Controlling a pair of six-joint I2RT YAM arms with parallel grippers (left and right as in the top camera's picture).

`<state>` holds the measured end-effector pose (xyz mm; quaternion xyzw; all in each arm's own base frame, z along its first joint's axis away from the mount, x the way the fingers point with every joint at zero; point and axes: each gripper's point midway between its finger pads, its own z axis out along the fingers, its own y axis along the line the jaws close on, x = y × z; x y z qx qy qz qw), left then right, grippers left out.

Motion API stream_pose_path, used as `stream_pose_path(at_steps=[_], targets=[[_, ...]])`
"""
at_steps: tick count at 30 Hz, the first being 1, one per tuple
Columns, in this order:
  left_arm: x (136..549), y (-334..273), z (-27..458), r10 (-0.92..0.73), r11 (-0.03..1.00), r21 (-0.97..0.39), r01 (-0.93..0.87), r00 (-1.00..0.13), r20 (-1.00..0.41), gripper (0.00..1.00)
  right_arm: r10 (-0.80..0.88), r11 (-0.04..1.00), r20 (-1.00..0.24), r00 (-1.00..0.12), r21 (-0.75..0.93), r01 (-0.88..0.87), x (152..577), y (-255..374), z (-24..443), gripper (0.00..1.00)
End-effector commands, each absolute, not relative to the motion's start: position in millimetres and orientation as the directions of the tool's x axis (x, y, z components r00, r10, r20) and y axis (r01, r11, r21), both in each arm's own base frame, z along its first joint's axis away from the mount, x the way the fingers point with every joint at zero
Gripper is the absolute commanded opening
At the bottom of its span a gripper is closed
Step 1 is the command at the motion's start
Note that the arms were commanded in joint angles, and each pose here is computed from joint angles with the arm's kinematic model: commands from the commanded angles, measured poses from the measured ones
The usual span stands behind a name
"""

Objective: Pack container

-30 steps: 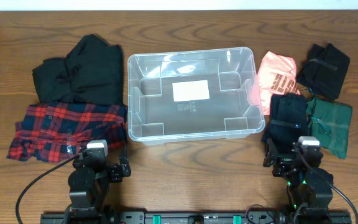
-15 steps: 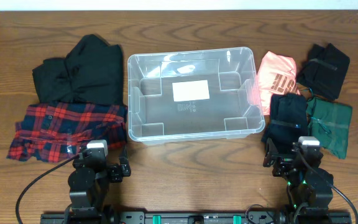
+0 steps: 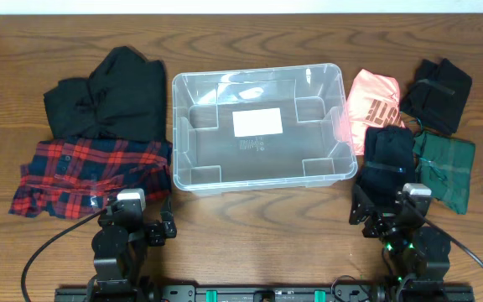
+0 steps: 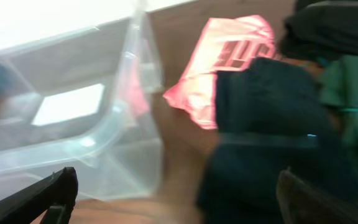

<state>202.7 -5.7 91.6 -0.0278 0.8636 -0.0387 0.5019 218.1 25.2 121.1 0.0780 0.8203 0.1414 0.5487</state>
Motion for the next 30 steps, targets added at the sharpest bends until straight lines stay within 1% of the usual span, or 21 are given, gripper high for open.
stream_pose_path(at_steps=[1,5,7,9,12,14,16,18,19,21,24,27,30], targets=[[203.0,-7.7,88.8,-0.093,0.994,-0.105,-0.004,-0.495,-0.864,0.98,0.36,0.892,-0.845,-0.395,0.436,-0.121,215.5,46.7,135.3,0.99],[203.0,-7.7,88.8,-0.093,0.994,-0.106,-0.004,-0.495,-0.864,0.98,0.372,0.884,-0.861,-0.348,0.443,-0.15,212.3,48.3,179.4,0.99],[203.0,-7.7,88.8,-0.093,0.994,-0.106,-0.004,-0.495,-0.864,0.98,0.375,0.893,-0.866,-0.331,0.434,-0.122,212.5,42.4,207.9,0.99],[203.0,-7.7,88.8,-0.093,0.994,-0.106,-0.004,-0.495,-0.864,0.98,0.38,0.903,-0.858,-0.347,0.426,-0.065,214.7,34.5,228.8,0.99],[203.0,-7.6,88.8,-0.093,0.994,-0.105,-0.004,-0.495,-0.864,0.98,0.386,0.917,-0.822,-0.418,0.391,0.079,221.6,16.3,244.4,0.99],[203.0,-7.7,88.8,-0.093,0.994,-0.106,-0.004,-0.495,-0.864,0.98,0.356,0.934,-0.791,-0.497,0.319,0.162,233.4,4.5,251.6,0.99],[203.0,-7.7,88.8,-0.093,0.994,-0.106,-0.004,-0.495,-0.864,0.98,0.318,0.948,-0.767,-0.558,0.276,0.161,250.3,4.3,259.8,0.99],[203.0,-7.6,88.8,-0.093,0.994,-0.105,-0.004,-0.495,-0.864,0.98,0.297,0.947,-0.727,-0.619,0.309,0.091,270.3,20.4,270.6,0.99],[203.0,-7.7,88.8,-0.093,0.994,-0.106,-0.004,-0.495,-0.864,0.98,0.294,0.94,-0.695,-0.656,0.336,0.065,274.7,28.9,271.6,0.99],[203.0,-7.7,88.8,-0.093,0.994,-0.106,-0.004,-0.495,-0.864,0.98,0.269,0.95,-0.669,-0.693,0.303,0.076,285.8,25.8,272.4,0.99],[203.0,-7.7,88.8,-0.093,0.994,-0.106,-0.004,-0.495,-0.864,0.98,0.393,0.919,-0.613,-0.686,0.282,0.274,302.8,-6.5,261.3,0.99],[203.0,-7.7,88.8,-0.093,0.994,-0.106,-0.004,-0.495,-0.864,0.98,0.489,0.872,-0.55,-0.677,0.294,0.391,318.4,-44.3,240.9,0.99],[203.0,-7.7,88.8,-0.093,0.994,-0.106,-0.004,-0.495,-0.864,0.98,0.59,0.806,-0.475,-0.652,0.313,0.501,322.4,-85.6,215.9,0.99]])
